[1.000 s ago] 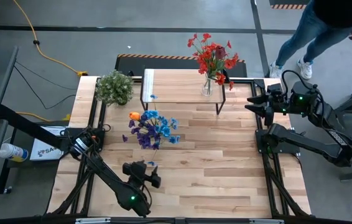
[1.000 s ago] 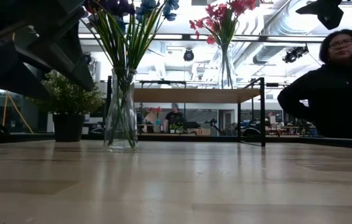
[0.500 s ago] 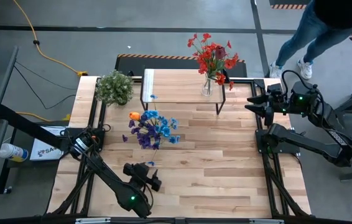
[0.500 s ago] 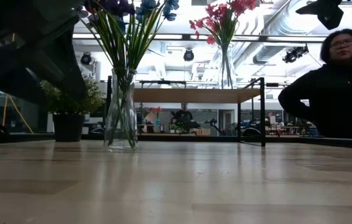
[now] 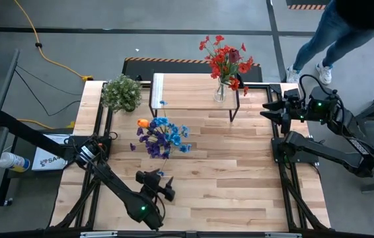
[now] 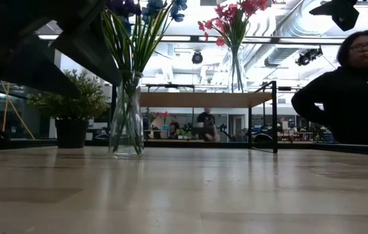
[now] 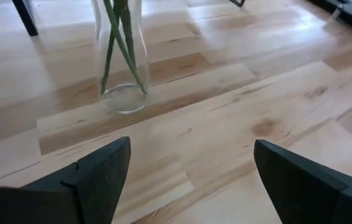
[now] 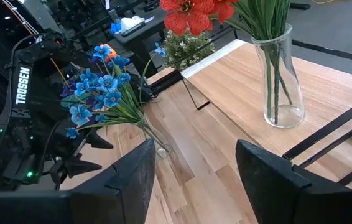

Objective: Pick and place flowers into a vace then onto a shelf
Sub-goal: Put the transparent vase on the shelf

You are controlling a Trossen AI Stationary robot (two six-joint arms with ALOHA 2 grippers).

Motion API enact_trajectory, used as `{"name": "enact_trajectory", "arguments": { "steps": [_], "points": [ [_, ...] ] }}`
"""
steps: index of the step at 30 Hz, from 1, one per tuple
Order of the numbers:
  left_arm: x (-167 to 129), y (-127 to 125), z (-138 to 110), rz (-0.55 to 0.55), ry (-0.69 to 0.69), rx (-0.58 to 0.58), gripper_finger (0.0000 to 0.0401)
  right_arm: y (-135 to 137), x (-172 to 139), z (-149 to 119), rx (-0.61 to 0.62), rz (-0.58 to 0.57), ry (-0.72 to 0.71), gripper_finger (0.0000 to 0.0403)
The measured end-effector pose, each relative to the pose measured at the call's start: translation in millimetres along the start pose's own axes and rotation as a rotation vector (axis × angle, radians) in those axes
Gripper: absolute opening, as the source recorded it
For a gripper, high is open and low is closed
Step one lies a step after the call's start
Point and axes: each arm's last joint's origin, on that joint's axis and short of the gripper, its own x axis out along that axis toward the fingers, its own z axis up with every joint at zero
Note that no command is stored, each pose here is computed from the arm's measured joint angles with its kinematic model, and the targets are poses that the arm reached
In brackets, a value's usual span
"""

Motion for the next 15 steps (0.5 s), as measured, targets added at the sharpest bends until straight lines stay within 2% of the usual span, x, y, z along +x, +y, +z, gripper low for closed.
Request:
{"name": "enact_trajectory", "arguments": {
  "steps": [6, 15],
  "points": [
    [6, 6, -4, 0.010, -0.014, -0.037, 0.0373, 0, 0, 0, 0.000, 0.000, 0.000, 0.0209],
    [16, 15, -16, -0.048, -0.089, -0.057, 0.0374, 0, 0, -1, 0.004, -0.003, 0.011, 0.0216]
  ]
}}
